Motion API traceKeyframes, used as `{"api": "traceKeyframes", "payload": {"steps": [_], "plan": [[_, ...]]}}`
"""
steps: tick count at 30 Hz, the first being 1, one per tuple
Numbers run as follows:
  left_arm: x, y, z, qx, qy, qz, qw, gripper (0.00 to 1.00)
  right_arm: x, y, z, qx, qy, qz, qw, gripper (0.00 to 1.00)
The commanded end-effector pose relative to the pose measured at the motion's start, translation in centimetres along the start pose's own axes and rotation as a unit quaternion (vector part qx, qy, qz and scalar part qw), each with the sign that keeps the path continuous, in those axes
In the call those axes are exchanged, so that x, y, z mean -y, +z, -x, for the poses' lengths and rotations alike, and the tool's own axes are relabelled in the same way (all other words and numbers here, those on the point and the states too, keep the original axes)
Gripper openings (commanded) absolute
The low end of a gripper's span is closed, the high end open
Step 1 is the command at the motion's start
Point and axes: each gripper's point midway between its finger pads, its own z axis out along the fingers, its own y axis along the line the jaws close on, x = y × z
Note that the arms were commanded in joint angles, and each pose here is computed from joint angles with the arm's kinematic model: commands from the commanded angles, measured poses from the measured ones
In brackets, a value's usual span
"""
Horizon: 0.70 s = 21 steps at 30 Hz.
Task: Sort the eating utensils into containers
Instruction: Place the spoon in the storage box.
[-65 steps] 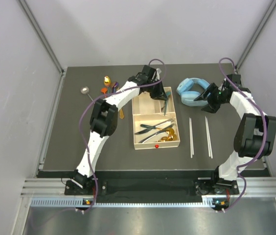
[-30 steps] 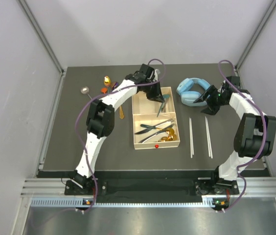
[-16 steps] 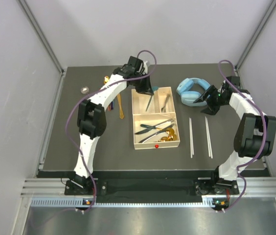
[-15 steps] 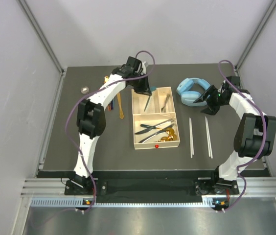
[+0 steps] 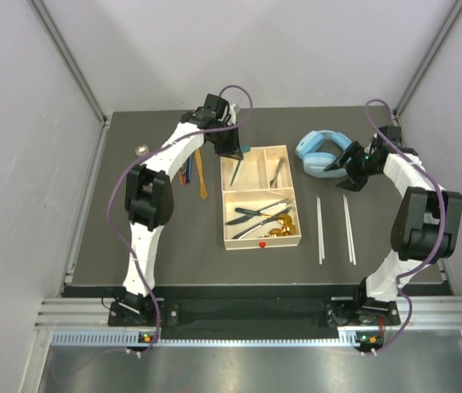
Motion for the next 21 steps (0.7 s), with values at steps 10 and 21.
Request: {"api": "traceKeyframes", "payload": {"steps": [10, 21], "plan": [[1.3, 0.1, -2.6, -0.041, 0.008, -0.063, 0.997, 0.0, -1.7, 0.1, 1.5, 0.01, -0.009, 0.029, 0.999, 0.68], [1.7, 2.5, -3.3, -0.07, -0.031, -0.096, 0.992, 0.0, -2.0, 0.2, 1.6, 0.008, -0.009, 0.032, 0.999, 0.68]]}}
